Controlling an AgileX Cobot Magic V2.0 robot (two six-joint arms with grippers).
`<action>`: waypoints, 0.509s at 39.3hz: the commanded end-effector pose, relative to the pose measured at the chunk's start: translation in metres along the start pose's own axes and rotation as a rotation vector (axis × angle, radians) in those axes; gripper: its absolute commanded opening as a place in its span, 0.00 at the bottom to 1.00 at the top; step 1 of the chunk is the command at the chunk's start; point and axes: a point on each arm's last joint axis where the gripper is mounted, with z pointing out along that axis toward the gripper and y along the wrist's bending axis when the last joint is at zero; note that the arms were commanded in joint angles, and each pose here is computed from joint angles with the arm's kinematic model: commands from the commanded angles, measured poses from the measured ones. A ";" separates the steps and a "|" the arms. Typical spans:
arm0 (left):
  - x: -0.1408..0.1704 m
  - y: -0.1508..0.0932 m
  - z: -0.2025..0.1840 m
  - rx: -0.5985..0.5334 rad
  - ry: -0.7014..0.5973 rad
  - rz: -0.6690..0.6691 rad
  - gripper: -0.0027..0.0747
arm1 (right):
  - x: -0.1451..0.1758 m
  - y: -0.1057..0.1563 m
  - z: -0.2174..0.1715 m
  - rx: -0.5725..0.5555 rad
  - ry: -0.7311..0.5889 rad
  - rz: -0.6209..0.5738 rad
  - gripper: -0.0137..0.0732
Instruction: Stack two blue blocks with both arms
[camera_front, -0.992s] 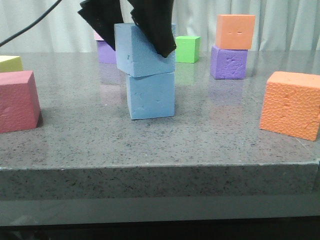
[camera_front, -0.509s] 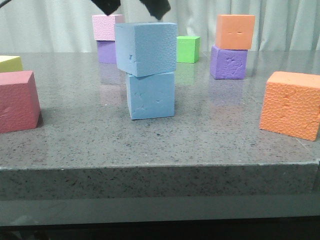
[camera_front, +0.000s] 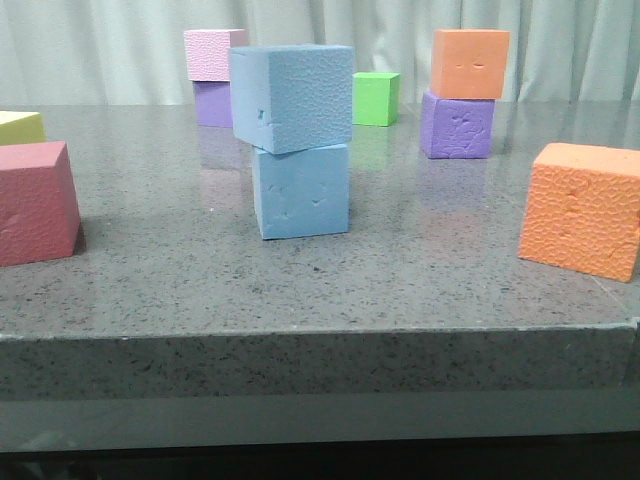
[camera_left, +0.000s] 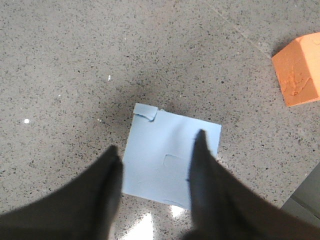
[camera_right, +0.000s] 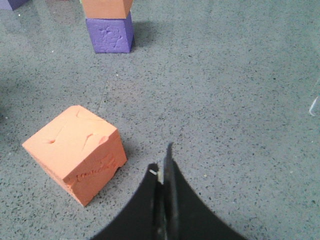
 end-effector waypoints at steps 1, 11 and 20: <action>-0.002 -0.008 -0.032 0.013 -0.081 0.004 0.16 | -0.015 0.003 -0.004 -0.020 -0.096 -0.017 0.07; -0.007 -0.010 -0.035 0.038 -0.149 -0.009 0.01 | -0.015 0.003 -0.004 -0.020 -0.096 -0.017 0.07; -0.005 -0.012 -0.062 0.011 -0.338 -0.014 0.01 | -0.015 0.003 -0.004 -0.020 -0.095 -0.017 0.07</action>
